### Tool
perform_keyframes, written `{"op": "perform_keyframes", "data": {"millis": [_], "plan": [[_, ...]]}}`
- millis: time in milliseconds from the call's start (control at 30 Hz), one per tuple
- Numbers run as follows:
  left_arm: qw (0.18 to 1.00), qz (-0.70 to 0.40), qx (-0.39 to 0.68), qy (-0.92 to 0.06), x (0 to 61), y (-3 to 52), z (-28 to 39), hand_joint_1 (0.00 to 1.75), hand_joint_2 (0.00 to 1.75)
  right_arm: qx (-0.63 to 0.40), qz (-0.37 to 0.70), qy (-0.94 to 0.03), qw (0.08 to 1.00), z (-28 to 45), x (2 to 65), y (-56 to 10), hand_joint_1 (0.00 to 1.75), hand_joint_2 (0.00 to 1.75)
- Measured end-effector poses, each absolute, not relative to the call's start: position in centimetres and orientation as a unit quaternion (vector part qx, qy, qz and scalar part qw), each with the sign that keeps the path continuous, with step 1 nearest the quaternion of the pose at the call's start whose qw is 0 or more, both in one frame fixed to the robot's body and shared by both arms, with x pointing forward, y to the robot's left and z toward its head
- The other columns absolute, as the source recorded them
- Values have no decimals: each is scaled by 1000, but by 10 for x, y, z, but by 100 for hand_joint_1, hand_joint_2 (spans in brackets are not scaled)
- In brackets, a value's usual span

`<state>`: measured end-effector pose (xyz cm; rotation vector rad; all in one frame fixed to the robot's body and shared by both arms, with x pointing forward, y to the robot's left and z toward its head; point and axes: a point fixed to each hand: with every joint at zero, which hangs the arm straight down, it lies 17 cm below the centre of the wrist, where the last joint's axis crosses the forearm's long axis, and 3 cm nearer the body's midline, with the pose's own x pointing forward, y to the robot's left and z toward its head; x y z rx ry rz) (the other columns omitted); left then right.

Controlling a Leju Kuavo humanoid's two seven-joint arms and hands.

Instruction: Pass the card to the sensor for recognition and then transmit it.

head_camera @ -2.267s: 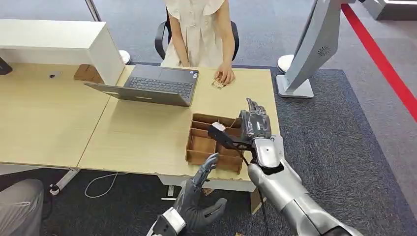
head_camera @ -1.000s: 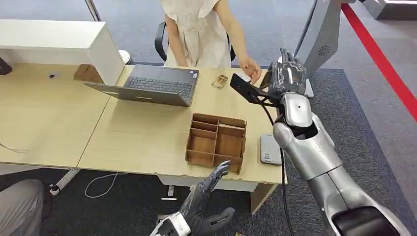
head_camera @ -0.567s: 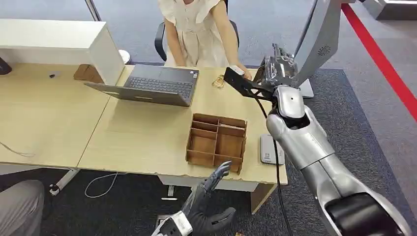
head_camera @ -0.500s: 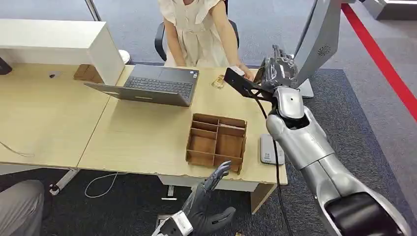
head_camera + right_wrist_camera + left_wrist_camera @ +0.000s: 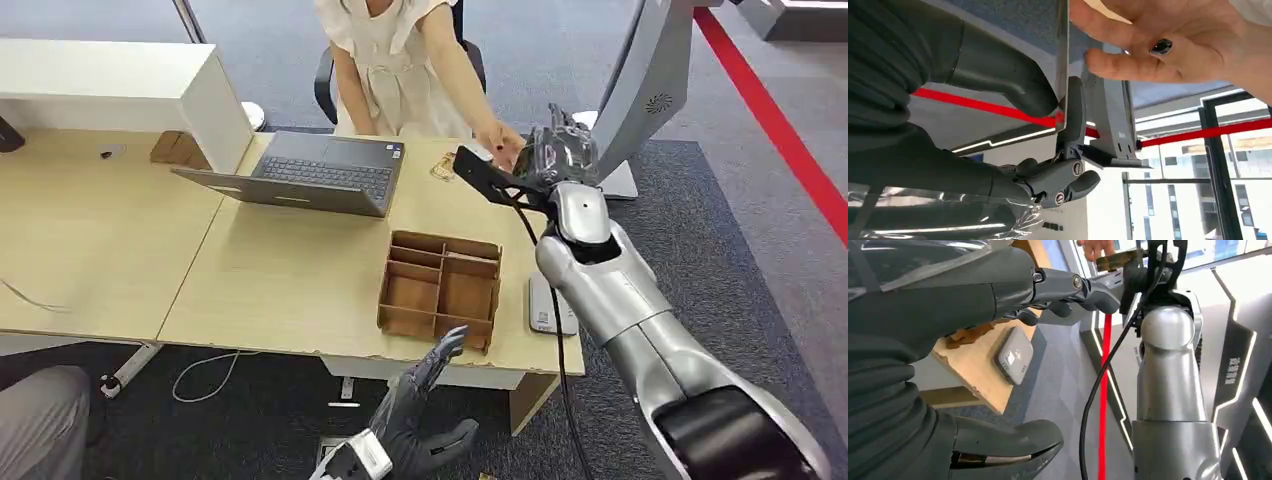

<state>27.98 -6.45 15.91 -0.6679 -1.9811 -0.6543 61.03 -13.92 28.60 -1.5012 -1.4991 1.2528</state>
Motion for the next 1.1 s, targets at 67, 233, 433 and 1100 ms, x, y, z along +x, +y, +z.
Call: {"op": "perform_keyframes", "data": {"millis": [67, 233, 433, 1100], "plan": [[458, -266, -271, -804, 280, -65, 158, 0, 175, -576, 482, -571, 333, 284, 611, -140, 175, 175], [459, -268, -270, -803, 280, -66, 157, 0, 175, -577, 486, -565, 333, 279, 613, -142, 175, 175], [460, -277, -276, -797, 279, -69, 153, 0, 175, -579, 489, -563, 330, 279, 614, -142, 175, 175], [464, -288, -268, -794, 281, -71, 148, 0, 175, -593, 482, -559, 322, 284, 616, -143, 0, 175]]}}
